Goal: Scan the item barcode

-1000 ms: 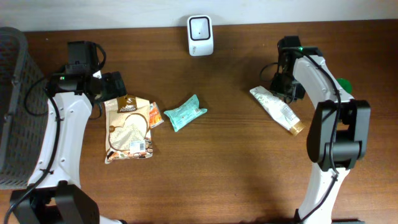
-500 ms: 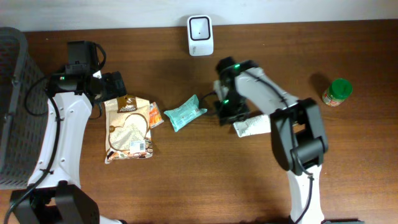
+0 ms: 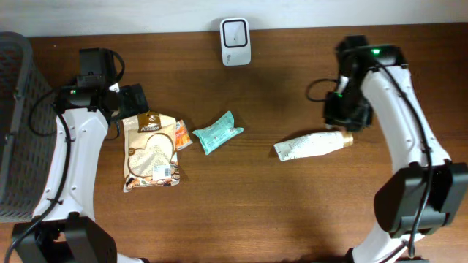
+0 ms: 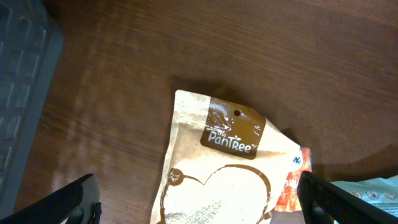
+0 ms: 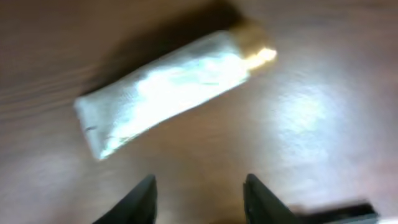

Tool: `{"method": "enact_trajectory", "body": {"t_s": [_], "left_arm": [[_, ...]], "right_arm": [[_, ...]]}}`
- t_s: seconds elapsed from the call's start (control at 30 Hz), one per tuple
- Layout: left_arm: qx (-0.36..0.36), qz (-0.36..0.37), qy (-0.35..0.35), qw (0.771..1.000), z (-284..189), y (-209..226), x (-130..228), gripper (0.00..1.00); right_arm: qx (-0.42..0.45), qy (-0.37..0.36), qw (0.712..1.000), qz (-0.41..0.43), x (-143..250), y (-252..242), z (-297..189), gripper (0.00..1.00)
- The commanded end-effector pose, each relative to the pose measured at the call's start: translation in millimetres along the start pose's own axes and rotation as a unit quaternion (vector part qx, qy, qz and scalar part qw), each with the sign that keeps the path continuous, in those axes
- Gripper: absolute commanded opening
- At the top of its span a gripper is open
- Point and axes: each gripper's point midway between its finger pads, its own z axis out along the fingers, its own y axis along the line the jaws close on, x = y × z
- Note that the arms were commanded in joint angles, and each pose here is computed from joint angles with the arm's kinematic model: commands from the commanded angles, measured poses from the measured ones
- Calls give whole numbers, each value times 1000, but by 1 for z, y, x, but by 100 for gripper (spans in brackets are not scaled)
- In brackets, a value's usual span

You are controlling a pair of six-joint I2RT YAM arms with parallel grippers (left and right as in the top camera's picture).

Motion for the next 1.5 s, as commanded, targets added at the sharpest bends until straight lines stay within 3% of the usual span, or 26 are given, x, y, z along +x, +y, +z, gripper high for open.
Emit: {"method": "enact_trajectory", "body": {"t_s": [0.0, 0.27, 0.5, 0.67, 0.77, 0.9, 1.17, 1.3, 1.47], "left_arm": [[-2, 8, -11, 1000, -5, 1, -6, 99], [-2, 8, -11, 1000, -5, 1, -6, 99], [-2, 8, -11, 1000, -5, 1, -6, 99], [-2, 7, -11, 1000, -5, 1, -6, 99], [-2, 8, -11, 1000, -5, 1, -6, 99], [-2, 8, -11, 1000, -5, 1, -6, 99], [-2, 8, -11, 1000, -5, 1, -6, 99], [-2, 8, -11, 1000, -5, 1, -6, 99], [-2, 8, -11, 1000, -5, 1, -6, 99]], "right_arm": [[60, 35, 997, 31, 8, -30, 29, 52], [68, 62, 994, 52, 22, -47, 90, 52], [87, 14, 992, 94, 14, -57, 130, 52], [56, -56, 992, 101, -18, -46, 141, 51], [0, -95, 991, 93, -41, -26, 140, 55], [-133, -137, 982, 8, -67, 31, 131, 61], [-220, -151, 959, -100, -61, 110, 133, 66], [-269, -138, 947, -111, -60, 131, 112, 69], [-325, -89, 940, -54, -58, 144, 80, 73]]}}
